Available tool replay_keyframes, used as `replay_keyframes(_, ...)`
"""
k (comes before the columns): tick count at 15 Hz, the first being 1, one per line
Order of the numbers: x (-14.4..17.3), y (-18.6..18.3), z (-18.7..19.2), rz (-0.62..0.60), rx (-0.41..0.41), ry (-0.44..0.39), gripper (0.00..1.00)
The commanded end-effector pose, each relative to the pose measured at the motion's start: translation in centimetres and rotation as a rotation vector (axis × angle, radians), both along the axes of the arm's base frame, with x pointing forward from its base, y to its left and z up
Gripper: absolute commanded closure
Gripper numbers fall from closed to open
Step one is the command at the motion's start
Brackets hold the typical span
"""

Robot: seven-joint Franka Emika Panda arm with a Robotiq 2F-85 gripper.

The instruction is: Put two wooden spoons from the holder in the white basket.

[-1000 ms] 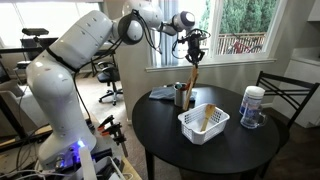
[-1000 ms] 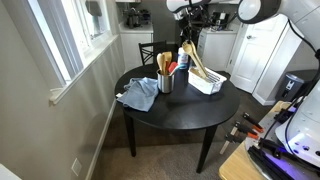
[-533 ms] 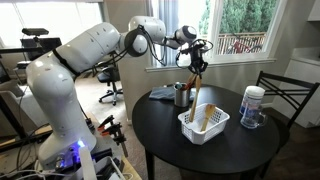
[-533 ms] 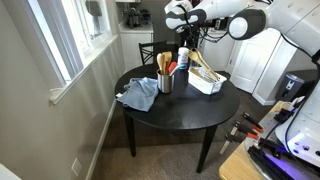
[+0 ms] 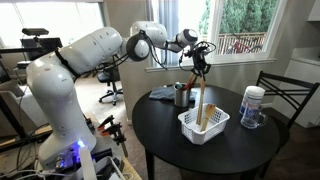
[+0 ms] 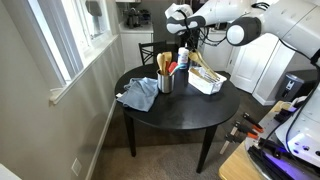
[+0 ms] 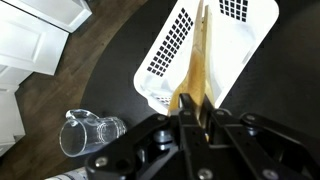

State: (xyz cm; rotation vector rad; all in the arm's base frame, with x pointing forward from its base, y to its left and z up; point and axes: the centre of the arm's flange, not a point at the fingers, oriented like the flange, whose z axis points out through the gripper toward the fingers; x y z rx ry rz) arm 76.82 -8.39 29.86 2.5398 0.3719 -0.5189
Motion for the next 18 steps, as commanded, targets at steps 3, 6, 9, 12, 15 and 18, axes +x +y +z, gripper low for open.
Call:
replay_keyframes(3, 4.2, -2.6, -0.9, 0.027, 0.04, -0.017, 0.45)
replay_keyframes(6, 4.3, -2.6, -0.9, 0.03, 0.059, -0.038, 0.26)
replay_keyframes(9, 4.1, -1.4, -0.3, 0.049, 0.086, -0.061, 0.07)
replay_keyframes(12, 1.0, -0.7, -0.7, 0.034, 0.069, -0.068, 0.0)
replay_keyframes(15, 1.1, -0.4, -0.7, 0.038, 0.07, -0.07, 0.0)
replay_keyframes(18, 1.1, -0.5, -0.8, 0.036, 0.069, -0.068, 0.0)
